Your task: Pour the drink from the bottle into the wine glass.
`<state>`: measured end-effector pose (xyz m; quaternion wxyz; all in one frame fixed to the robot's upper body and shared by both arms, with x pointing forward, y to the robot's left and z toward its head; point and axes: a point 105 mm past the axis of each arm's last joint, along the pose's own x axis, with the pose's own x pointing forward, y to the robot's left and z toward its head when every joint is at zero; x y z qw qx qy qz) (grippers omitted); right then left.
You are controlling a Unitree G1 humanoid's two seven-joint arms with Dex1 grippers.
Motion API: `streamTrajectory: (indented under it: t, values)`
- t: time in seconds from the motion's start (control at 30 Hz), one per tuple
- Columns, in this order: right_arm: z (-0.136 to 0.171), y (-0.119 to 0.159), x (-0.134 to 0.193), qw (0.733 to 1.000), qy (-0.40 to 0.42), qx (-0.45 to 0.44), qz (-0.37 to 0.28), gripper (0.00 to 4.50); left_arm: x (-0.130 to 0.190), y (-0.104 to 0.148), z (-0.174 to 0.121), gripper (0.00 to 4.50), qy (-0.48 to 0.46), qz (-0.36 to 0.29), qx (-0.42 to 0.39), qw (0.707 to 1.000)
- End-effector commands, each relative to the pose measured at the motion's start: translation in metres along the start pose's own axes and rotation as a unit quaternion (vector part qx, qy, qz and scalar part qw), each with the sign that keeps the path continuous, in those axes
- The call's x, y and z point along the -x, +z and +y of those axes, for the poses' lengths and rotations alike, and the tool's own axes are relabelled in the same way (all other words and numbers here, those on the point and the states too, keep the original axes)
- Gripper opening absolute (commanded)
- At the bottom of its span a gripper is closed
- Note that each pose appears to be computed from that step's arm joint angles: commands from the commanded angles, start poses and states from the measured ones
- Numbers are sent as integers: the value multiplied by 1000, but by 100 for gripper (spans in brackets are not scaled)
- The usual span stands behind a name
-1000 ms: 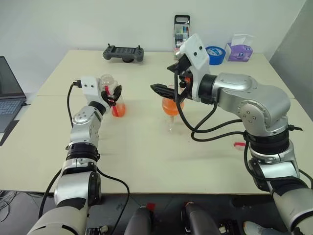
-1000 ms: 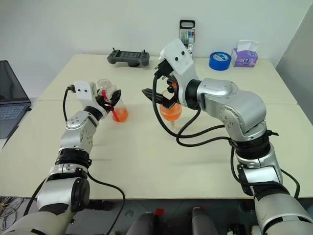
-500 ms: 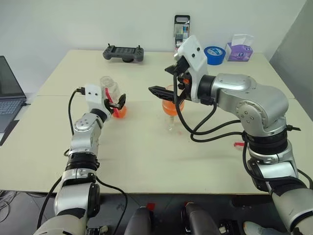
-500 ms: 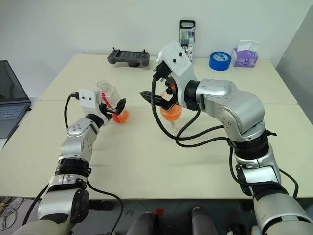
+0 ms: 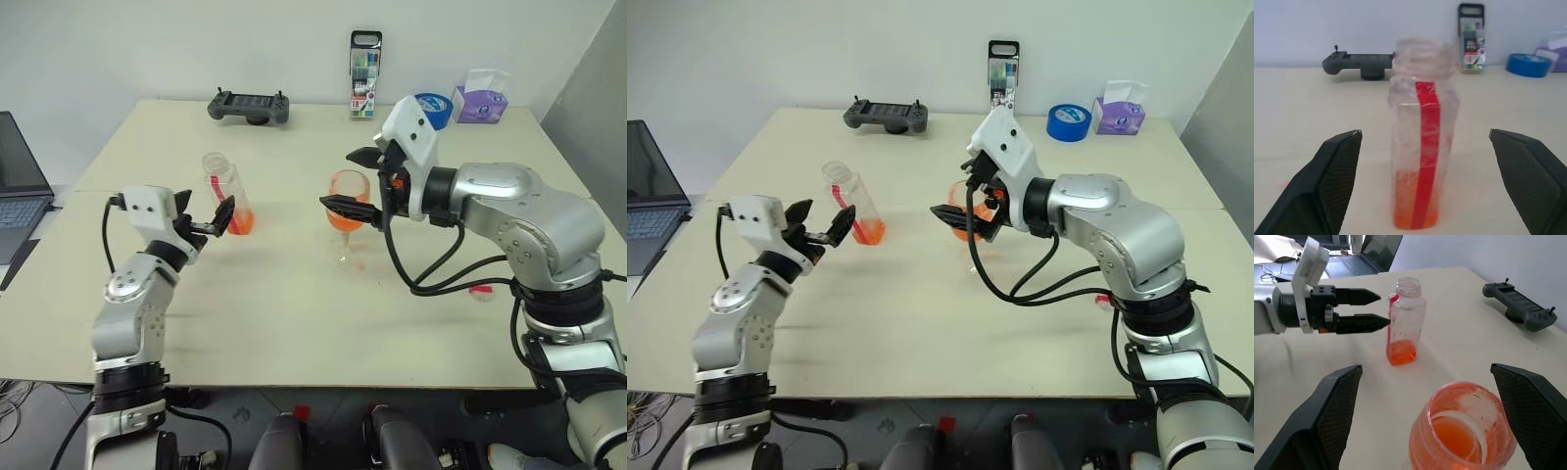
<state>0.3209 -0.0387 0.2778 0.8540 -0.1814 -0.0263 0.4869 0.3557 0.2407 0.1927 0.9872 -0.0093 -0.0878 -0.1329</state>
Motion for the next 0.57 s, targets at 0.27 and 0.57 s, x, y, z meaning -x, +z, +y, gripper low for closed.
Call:
streamTrajectory:
  t: [0.27,0.57]
  values:
    - [-2,22,71,999,7,-3,-38,450,-4,87,-43,447,-269,15,-13,963]
    - [-9,-27,114,997,-21,-76,-8,450,-1,76,-62,447,-355,58,-4,933]
